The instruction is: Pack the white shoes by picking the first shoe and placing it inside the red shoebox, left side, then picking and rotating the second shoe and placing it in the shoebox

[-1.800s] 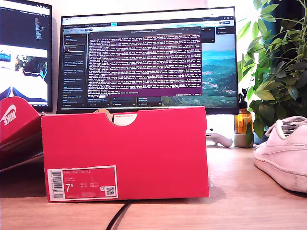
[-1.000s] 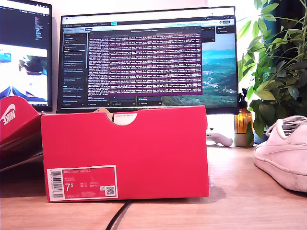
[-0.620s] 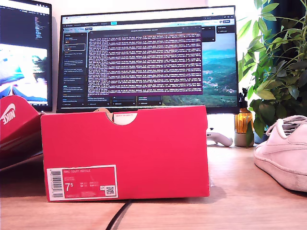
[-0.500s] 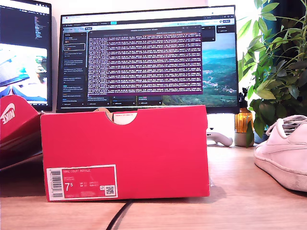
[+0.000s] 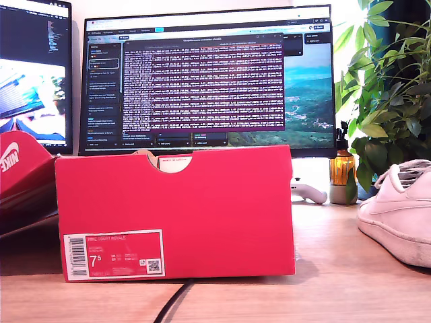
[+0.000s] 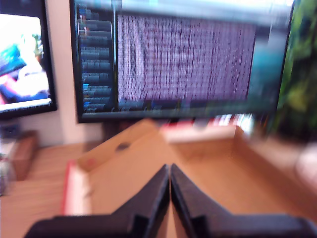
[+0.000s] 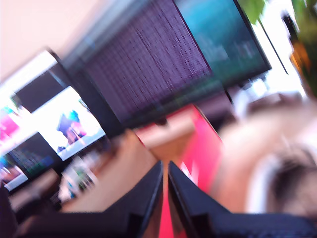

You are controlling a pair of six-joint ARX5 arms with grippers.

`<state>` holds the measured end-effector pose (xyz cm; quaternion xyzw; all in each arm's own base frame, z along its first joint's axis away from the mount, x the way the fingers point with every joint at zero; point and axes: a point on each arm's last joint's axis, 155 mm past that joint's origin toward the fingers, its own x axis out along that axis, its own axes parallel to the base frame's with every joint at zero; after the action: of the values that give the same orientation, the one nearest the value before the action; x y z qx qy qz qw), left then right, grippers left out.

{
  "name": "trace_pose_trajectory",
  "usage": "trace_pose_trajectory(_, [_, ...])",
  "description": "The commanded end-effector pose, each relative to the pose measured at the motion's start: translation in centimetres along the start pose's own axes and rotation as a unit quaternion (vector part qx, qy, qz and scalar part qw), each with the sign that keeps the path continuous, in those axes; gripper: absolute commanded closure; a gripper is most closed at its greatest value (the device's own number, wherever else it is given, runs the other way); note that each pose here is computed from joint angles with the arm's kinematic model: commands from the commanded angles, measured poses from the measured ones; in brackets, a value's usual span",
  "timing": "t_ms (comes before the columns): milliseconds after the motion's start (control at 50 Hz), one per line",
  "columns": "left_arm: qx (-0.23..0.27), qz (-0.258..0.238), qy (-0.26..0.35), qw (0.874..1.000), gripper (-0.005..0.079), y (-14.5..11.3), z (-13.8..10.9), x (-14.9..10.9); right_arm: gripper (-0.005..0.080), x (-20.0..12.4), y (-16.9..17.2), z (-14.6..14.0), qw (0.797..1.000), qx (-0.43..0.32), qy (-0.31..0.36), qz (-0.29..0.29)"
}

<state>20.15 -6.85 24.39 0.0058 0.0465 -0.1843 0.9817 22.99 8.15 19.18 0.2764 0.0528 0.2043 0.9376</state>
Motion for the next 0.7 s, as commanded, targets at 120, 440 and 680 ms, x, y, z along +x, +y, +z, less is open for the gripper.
trace_pose_trajectory(120, [0.128, -0.037, 0.132, 0.982, 0.0759, -0.5, -3.5, 0.1, 0.0761, -0.3, 0.9, 1.6, 0.999, -0.005, 0.028, -0.023])
trace_pose_trajectory(440, [0.297, -0.153, 0.297, 0.895, 0.0759, -1.7, -10.2, -0.3, 0.0763, 1.8, 0.6, 2.5, 0.987, -0.018, 0.139, -0.081])
trace_pose_trajectory(680, [0.392, -0.221, 0.331, 0.829, 0.0760, -3.9, -12.6, 0.6, 0.0762, 4.2, 0.1, 2.2, 0.959, -0.016, 0.257, -0.121])
